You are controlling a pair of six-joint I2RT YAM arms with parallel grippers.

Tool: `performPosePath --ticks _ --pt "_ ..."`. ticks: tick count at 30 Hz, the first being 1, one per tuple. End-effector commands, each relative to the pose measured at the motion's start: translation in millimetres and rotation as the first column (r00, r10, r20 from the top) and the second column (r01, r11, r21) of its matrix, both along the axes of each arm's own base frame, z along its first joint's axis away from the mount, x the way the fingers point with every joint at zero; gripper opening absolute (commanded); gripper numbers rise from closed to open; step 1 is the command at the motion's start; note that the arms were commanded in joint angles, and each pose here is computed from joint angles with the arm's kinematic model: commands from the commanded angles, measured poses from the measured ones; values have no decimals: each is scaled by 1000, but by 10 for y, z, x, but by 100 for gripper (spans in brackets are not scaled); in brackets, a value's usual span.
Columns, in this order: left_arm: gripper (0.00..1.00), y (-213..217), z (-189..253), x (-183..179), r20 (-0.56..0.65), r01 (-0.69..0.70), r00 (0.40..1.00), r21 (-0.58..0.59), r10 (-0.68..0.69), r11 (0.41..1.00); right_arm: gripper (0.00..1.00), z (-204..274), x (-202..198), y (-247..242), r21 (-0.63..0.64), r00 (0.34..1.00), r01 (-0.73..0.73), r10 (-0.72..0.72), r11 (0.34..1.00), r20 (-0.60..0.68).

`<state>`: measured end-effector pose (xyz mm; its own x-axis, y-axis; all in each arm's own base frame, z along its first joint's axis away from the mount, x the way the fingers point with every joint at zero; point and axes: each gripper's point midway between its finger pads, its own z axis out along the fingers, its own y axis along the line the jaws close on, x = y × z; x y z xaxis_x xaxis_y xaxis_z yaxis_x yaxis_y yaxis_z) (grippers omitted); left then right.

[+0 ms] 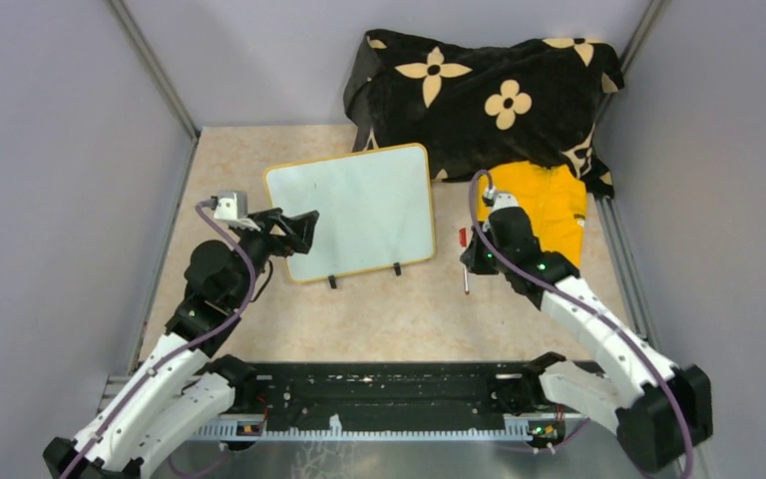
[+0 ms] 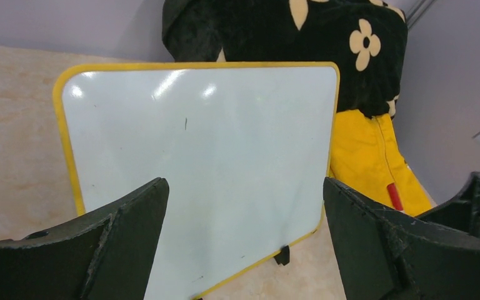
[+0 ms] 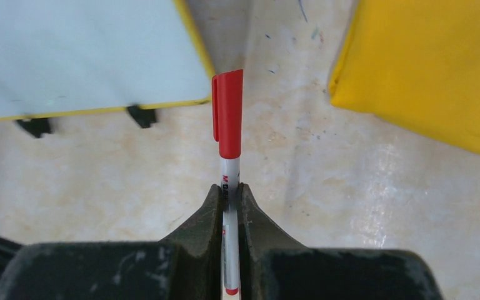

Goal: Write a sentence on the whiteboard
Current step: Open the whiteboard marker at the center of the board.

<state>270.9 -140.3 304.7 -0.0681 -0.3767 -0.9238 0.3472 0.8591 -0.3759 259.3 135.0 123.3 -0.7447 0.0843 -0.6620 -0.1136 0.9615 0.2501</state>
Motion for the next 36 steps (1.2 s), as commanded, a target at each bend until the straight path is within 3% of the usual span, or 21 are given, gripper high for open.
performPosePath --ticks 1,6,13,17,21,26,31,36 --pt "99 -162 -5 -3 10 61 998 -60 -61 996 0 754 -138 236 174 974 -140 104 975 203" --pt "99 -226 90 -3 9 82 997 -131 -81 988 0 1470 -354 467 288 881 -328 182 899 437" --pt "99 -649 577 -295 90 373 926 -91 -366 923 0 2084 -574 701 322 740 -522 231 790 632" --pt "99 -968 683 -558 76 593 804 -25 -590 805 0 2298 -634 856 336 671 -602 231 724 705" --pt "99 -1178 645 -745 19 729 683 -56 -730 682 0 2413 -671 1089 332 617 -671 253 663 745" --pt "99 -1095 621 -622 32 639 760 -219 -649 738 0 2393 -686 1371 286 576 -716 307 637 758" --pt "99 -861 600 -447 -30 445 869 -390 -494 806 0 2326 -683 1504 265 560 -737 340 622 756" --pt "99 -761 556 -352 -97 359 902 -372 -420 856 0 2272 -669 1542 268 558 -742 344 615 755"
